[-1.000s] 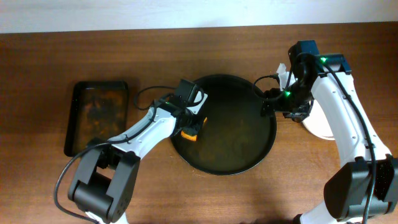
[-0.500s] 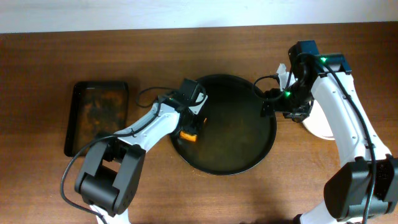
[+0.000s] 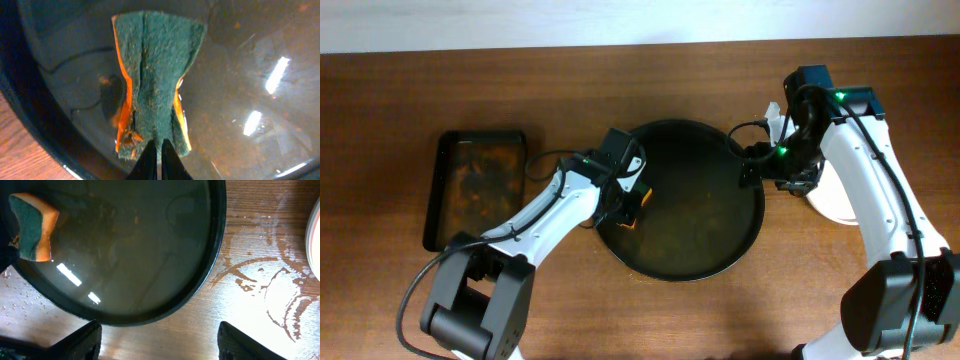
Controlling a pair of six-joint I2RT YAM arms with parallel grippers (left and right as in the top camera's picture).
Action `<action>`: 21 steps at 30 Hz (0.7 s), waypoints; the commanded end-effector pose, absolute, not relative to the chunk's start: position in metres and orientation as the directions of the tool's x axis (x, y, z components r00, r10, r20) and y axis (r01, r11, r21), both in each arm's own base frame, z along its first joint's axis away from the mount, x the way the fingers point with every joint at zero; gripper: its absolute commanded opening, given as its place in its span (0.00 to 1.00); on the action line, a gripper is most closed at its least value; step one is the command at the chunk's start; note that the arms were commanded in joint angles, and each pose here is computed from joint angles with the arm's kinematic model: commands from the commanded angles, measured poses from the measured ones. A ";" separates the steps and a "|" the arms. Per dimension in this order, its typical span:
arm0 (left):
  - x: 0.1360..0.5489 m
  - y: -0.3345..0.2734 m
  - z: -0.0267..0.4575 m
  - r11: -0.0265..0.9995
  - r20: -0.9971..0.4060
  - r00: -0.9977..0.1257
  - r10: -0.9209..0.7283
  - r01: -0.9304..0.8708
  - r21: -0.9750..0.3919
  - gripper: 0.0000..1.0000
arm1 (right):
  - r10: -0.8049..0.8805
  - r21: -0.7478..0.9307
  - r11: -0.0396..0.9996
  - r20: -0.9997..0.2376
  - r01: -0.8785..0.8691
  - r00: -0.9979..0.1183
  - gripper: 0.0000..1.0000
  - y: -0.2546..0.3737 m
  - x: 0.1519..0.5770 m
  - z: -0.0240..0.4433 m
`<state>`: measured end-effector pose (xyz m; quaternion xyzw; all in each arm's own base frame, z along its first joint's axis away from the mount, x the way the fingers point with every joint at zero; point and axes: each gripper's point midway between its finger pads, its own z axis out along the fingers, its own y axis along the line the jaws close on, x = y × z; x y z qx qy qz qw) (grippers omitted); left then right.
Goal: Clean dirty plates on tray and stack at the side
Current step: 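Wipe the round black tray's surface with the sponge in the left gripper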
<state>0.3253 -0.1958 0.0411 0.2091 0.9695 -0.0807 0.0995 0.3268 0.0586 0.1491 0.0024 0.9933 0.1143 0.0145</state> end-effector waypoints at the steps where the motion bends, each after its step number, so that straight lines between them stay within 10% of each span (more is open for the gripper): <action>1: 0.319 -0.195 0.029 0.902 -0.224 -0.899 0.376 0.410 -0.135 0.04 | 0.000 0.223 0.975 -0.064 -0.014 -0.998 0.75 0.059 0.327 0.159; 11: 0.311 -0.180 -0.021 0.922 -0.223 -0.909 0.351 0.378 -0.089 0.05 | 0.000 0.223 0.975 -0.063 -0.014 -0.998 0.75 0.059 0.327 0.159; 18: 0.350 -0.199 0.055 0.918 -0.374 -0.870 0.321 0.383 -0.101 0.01 | 0.000 0.222 0.975 -0.053 -0.012 -0.999 0.75 0.059 0.324 0.159; 21: 0.357 -0.203 0.082 0.915 -0.441 -0.844 0.307 0.389 -0.108 0.22 | 0.000 0.222 0.975 -0.053 -0.012 -0.999 0.75 0.059 0.324 0.159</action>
